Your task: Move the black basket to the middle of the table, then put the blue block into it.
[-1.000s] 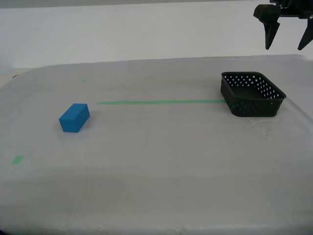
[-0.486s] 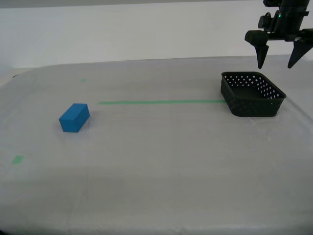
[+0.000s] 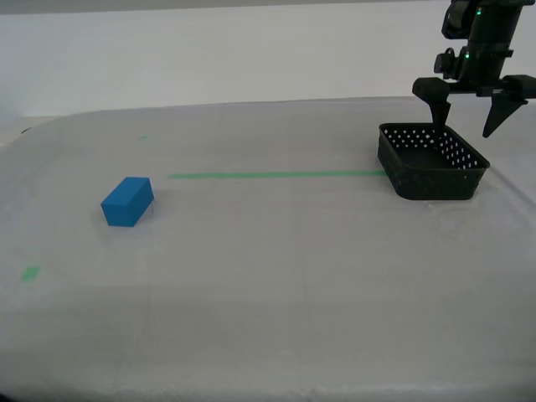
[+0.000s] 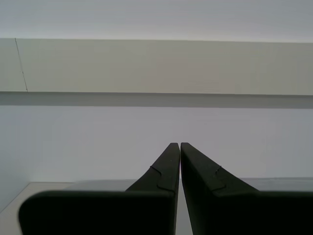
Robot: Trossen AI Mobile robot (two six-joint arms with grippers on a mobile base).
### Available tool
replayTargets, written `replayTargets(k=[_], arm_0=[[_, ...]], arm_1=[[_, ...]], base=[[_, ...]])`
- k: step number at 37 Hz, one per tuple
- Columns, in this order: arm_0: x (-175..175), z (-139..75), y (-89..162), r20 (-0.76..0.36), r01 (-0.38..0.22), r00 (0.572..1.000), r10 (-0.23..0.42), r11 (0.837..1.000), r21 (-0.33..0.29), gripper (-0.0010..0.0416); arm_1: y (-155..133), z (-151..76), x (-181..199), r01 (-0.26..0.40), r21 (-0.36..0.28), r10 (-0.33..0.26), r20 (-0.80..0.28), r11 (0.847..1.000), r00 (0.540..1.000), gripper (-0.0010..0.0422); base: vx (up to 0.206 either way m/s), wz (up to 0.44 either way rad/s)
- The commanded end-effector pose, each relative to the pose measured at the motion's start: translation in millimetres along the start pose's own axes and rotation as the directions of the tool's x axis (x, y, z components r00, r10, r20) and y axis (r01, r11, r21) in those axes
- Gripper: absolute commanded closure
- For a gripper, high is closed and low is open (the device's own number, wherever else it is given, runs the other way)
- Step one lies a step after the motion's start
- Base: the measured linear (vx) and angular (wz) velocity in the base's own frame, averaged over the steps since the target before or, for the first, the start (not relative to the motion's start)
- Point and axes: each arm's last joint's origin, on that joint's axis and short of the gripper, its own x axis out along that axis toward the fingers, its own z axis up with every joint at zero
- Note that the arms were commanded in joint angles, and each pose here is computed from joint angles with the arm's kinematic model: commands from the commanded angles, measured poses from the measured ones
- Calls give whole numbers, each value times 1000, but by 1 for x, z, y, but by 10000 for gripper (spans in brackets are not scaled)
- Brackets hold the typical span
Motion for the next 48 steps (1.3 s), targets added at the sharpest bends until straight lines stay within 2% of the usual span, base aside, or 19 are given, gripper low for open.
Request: replayTargets(k=[1, 7, 25, 33, 40, 48], arm_0=[[5, 2, 0, 10, 2, 1000, -2, 1000, 2, 6], [10, 4, 0, 50, 0, 999, -1, 1000, 12, 6], [40, -4, -1, 71, 1, 997, -2, 1000, 17, 6], [43, -6, -2, 66, 27, 997, -28, 999, 19, 13], [43, -5, -2, 71, 30, 997, -31, 999, 20, 32], [43, -5, -2, 74, 29, 997, -30, 999, 22, 92]], arm_1=[[0, 0, 0, -1, 1, 1, 0, 1000, 1000, 412], [0, 0, 0, 0, 2, 0, 0, 1000, 1000, 412], [0, 0, 0, 0, 2, 0, 0, 1000, 1000, 412], [0, 0, 0, -1, 2, 1, 0, 1000, 1000, 412], [0, 0, 0, -1, 1, 1, 1, 1000, 1000, 412], [0, 0, 0, -1, 2, 1, 1, 1000, 1000, 412]], base=[[0, 0], [0, 0], [0, 0], [0, 0], [0, 0], [0, 0]])
